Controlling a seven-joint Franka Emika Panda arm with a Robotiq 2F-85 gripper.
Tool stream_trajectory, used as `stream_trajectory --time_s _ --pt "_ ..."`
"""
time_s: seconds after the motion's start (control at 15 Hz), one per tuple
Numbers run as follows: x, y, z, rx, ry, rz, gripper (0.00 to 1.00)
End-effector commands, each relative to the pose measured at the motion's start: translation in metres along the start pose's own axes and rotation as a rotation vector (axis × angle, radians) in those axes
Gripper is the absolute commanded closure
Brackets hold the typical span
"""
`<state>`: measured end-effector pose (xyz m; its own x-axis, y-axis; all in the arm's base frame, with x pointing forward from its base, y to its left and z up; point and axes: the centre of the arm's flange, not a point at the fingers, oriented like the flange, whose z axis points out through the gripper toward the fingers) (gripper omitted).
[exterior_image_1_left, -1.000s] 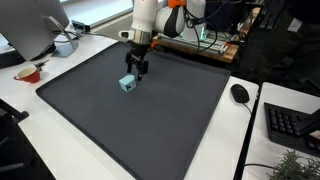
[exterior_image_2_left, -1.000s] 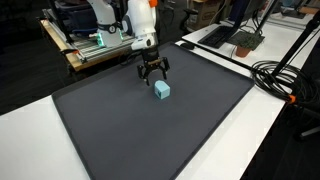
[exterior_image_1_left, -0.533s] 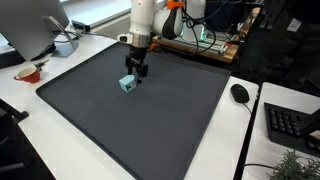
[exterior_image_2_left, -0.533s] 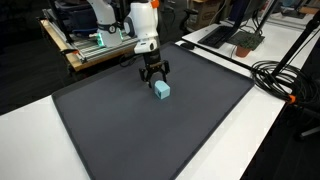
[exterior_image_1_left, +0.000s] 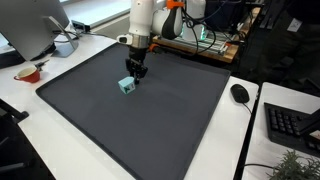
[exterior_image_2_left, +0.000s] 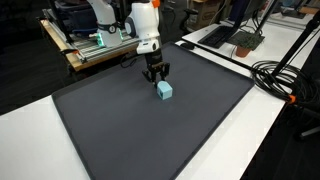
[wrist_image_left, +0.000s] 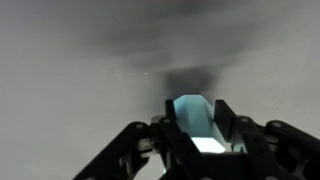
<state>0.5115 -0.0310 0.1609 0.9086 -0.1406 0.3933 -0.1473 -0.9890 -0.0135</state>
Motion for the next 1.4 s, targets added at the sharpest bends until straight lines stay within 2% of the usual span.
stream_trajectory --time_s 0.0,0.07,0.13,0.47,0.53,0.93,1.0,1.07,1.33 --pt "0.005 0.004 0.008 0.001 -0.016 -0.018 0.36" --pt "0.005 0.004 0.008 0.001 -0.019 -0.013 0.4" --pt "0.005 0.004 0.008 0.002 -0.019 -0.011 0.39" --pt "0.009 0.005 0.009 0.0 -0.003 -0.026 0.05" --pt "0.011 0.005 0.009 0.0 0.003 -0.026 0.01" --pt "0.026 0.003 0.011 0.006 0.022 -0.026 0.0" --pt "0.027 0.003 0.012 0.006 0.021 -0.025 0.08" --pt "0.028 0.003 0.013 0.004 0.02 -0.025 0.26" --pt "0.027 0.005 0.016 -0.002 0.012 -0.022 0.54"
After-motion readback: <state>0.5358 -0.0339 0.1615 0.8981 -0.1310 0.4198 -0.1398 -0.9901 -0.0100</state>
